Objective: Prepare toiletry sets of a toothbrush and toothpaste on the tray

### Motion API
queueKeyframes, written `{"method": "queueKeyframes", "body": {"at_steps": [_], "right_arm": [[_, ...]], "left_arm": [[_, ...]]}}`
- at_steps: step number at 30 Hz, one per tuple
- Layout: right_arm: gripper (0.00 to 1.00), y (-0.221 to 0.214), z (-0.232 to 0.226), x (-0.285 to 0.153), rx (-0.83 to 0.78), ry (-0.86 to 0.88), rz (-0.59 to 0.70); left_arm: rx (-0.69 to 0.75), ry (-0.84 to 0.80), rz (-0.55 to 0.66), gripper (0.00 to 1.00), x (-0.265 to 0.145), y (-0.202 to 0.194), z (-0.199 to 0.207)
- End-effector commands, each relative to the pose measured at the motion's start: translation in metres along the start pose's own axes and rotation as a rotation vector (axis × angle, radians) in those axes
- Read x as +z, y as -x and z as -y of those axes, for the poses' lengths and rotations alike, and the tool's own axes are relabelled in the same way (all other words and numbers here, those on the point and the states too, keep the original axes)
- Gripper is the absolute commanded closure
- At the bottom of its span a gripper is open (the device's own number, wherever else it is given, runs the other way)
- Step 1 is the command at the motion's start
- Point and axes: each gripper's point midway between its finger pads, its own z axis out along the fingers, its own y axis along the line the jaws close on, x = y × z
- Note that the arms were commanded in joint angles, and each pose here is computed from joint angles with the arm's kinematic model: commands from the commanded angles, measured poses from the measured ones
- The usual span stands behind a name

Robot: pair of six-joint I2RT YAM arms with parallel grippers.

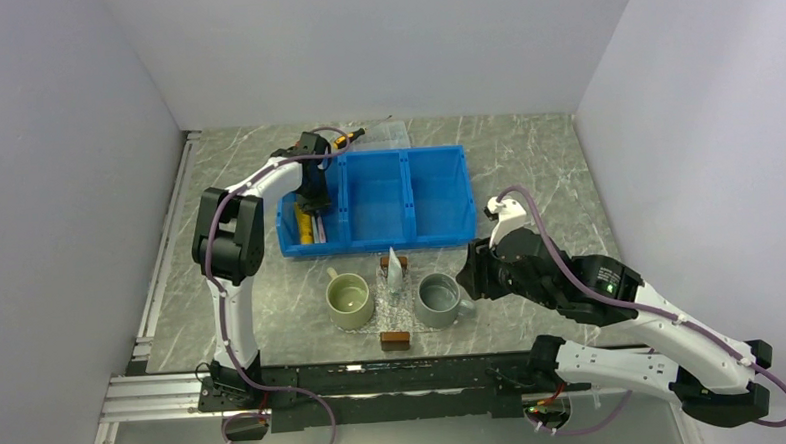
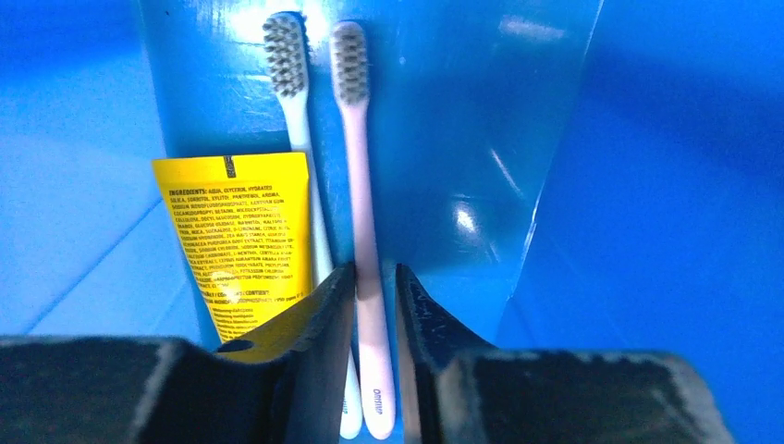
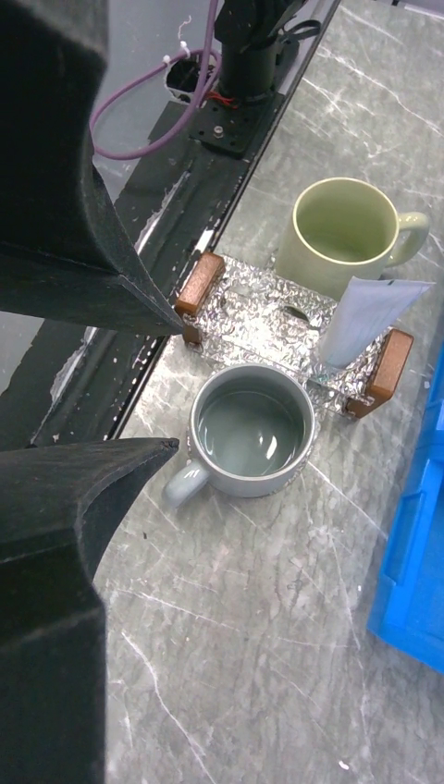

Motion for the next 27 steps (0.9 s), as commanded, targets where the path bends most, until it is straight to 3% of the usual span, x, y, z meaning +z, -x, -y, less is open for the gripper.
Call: {"method": "queueKeyframes", "body": {"at_steps": [1, 5, 9, 27], "right_arm": [[0.53, 0.0, -0.004, 0.0, 0.004, 0.015, 0.0], [0.53, 0.001, -0.005, 0.001, 0.006, 0.018, -0.001], [0.53, 0.001, -0.006, 0.001, 0.011, 0.023, -0.001], [0.54, 0.015, -0.015, 0.008, 0.012, 0.017, 0.021]], "left_arm": [[0.006, -0.011, -0.016, 0.75, 0.006, -0.006, 0.0], [0.012, -0.023, -0.017, 0.82, 0.003, -0.009, 0.001], [0.018, -0.044, 0.002, 1.0, -0.004, -0.006, 0.004], [0.084, -0.231, 0.217, 1.0, -0.099, 0.026, 0.023]]}}
